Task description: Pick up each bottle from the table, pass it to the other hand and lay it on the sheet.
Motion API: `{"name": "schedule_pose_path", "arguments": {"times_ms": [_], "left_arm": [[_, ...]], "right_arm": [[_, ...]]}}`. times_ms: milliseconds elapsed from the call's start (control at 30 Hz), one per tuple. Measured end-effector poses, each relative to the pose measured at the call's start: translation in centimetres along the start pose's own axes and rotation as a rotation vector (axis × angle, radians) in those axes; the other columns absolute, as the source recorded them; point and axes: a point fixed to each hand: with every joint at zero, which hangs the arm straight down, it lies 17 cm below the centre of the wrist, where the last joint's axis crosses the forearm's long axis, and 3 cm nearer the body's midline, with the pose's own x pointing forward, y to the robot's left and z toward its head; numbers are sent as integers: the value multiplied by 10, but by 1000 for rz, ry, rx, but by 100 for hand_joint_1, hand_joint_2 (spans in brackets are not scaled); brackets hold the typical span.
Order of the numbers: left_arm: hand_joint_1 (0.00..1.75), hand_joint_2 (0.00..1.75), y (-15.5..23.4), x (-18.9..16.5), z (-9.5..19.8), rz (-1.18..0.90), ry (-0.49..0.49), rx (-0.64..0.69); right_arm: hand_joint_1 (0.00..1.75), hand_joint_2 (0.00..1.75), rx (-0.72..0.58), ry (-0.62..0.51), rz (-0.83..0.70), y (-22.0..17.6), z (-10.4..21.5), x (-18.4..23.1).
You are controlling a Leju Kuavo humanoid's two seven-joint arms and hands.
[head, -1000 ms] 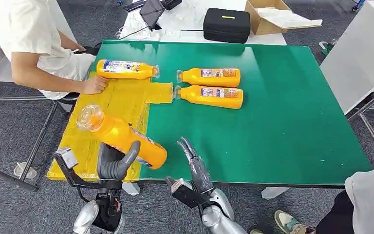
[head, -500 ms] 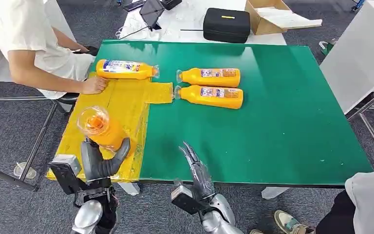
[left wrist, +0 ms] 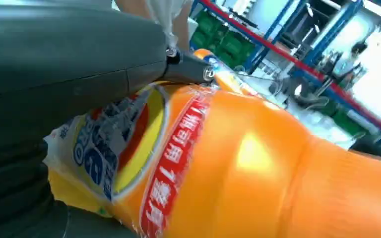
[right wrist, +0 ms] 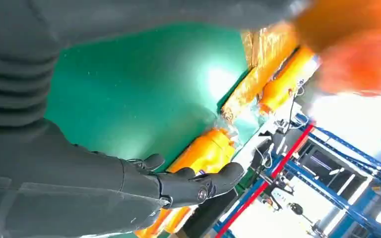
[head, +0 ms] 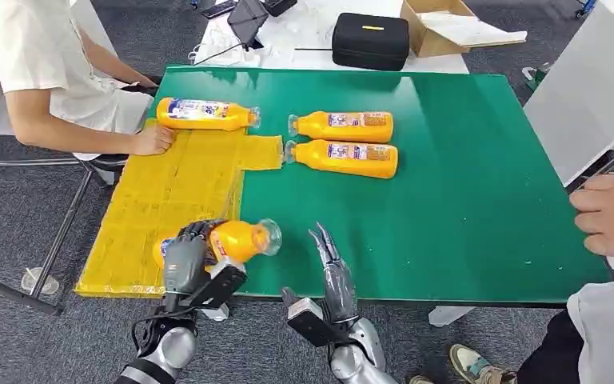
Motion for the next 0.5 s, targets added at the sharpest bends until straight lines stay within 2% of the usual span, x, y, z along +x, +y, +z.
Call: {"name": "schedule_pose_path", "arguments": {"times_ms": [133,167,200,233,267,300,333,400,500], "left_arm": [[159,175,-22,-21,3,-80,7,-127],[147,175,-24,-26,1,-88,11,-153],[119,175,-27,-32,1,-96,15,-176],[101,175,-28,-36,0,-105,19,-192],[54,175,-30,-40,-1,-111,23,-210],[38,175,-32,-44,-1,-113,29,-234],[38,175,-34,-49,-2,-115,38,-258],[23,175,-34,-56,-7,-120,56,-288],[21,175,-36,-69,-11,-122,90,-345]], "right_arm": [[0,175,19,4,-52,8,0,5],[0,0,21,4,-61,9,0,6],[0,0,24,2,-67,10,0,8],[0,0,28,-2,-70,11,-1,10],[0,0,31,-6,-74,12,-1,11],[0,0,33,-11,-76,13,-2,13],[0,0,35,-15,-78,14,-3,14],[0,0,39,-21,-83,15,-5,17],[0,0,34,-21,-93,14,-8,18]]}}
